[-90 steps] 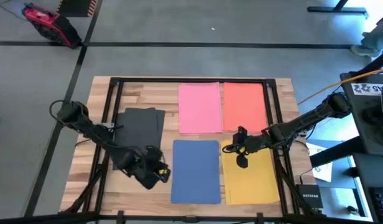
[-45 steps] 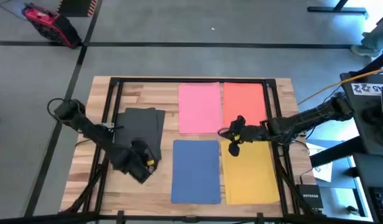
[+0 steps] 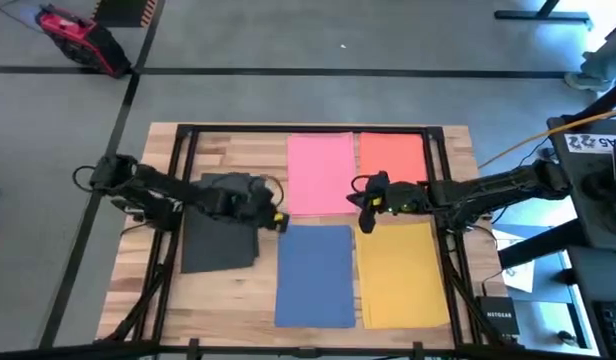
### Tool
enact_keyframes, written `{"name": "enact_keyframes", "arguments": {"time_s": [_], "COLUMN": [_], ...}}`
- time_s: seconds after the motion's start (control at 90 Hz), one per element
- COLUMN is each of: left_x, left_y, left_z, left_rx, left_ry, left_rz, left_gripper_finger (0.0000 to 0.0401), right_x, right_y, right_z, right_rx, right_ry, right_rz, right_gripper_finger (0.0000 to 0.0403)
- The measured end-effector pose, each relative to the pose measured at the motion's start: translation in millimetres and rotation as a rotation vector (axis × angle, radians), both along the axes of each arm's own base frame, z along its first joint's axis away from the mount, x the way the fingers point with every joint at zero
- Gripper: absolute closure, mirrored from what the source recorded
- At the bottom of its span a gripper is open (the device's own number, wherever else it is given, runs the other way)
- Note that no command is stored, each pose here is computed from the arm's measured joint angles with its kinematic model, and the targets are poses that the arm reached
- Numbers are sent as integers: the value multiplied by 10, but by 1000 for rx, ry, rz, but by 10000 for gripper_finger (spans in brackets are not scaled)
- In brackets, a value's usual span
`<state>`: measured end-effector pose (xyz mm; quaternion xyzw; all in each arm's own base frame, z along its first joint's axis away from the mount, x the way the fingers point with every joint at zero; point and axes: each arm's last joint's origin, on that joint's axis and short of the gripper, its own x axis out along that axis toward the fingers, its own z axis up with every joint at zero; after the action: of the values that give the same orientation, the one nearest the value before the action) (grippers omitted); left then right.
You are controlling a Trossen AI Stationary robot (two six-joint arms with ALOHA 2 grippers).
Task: Organize paper
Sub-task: Put all of the blue paper at the lower center of the table, then move all of the black paper at the upper left of the table
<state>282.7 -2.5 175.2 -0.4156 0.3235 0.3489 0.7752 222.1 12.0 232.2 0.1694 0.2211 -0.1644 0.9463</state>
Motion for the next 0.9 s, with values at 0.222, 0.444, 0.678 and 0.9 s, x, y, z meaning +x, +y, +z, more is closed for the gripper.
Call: {"name": "enact_keyframes", "arguments": {"time_s": [0.222,0.444,0.678,0.9], "left_x": [15,49,39,-5], "left_y": [355,535,663,763], "left_z": [-71,-253,-400,-462], "left_rx": [30,16,31,35], "left_ry": [56,122,202,277], "left_rz": [-29,-96,-157,-211], "left_gripper_finger": [401,401,401,401], "right_x": [-1,-13,-27,-30], "right_y": [3,-18,-30,-72], "right_z": [0,-12,-27,-35], "right_rx": [1,-38,-34,26], "right_ry": [-2,15,25,11], "right_rz": [-6,-63,-114,-167], "right_gripper_finger": [403,403,403,403]}}
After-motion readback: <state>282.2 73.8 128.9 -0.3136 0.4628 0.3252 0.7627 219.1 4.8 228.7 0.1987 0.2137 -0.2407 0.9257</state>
